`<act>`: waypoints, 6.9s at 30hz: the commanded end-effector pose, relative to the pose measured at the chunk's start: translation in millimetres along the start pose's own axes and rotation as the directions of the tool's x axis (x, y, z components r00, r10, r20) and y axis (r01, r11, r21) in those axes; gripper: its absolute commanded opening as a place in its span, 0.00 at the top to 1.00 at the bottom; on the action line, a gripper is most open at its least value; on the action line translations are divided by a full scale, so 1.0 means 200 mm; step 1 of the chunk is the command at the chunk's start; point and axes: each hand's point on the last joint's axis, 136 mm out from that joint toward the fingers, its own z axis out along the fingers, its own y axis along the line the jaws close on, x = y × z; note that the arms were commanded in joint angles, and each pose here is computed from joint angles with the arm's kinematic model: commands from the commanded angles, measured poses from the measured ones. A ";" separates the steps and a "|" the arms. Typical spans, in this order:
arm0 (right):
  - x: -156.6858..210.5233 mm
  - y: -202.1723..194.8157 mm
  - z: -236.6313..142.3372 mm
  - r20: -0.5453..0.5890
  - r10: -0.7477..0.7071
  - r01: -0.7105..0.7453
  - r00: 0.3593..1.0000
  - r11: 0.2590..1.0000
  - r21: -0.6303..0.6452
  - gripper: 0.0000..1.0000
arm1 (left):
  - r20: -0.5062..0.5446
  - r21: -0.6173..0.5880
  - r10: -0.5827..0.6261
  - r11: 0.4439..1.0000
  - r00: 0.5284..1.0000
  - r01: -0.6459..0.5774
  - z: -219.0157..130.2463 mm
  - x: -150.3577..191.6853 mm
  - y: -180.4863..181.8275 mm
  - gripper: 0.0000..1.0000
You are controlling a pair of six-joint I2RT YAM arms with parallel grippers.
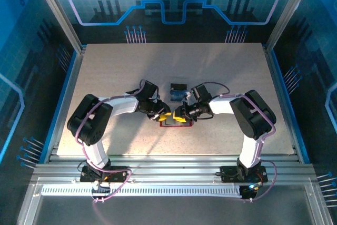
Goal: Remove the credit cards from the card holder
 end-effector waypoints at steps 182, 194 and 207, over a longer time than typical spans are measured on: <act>-0.07 0.00 -0.17 0.057 -0.019 0.013 0.998 0.994 0.111 0.74 | 0.022 0.053 0.088 0.995 0.996 -0.089 -0.08 -0.05 -0.10 0.83; -0.05 -0.04 -0.13 0.039 0.027 -0.029 0.999 0.998 0.055 0.75 | -0.038 -0.024 0.088 0.996 0.995 -0.089 0.05 -0.02 0.01 0.86; -0.04 -0.11 -0.10 0.024 0.051 -0.053 0.998 0.996 0.066 0.76 | -0.029 -0.055 0.075 0.996 0.997 -0.076 0.08 -0.02 0.07 0.88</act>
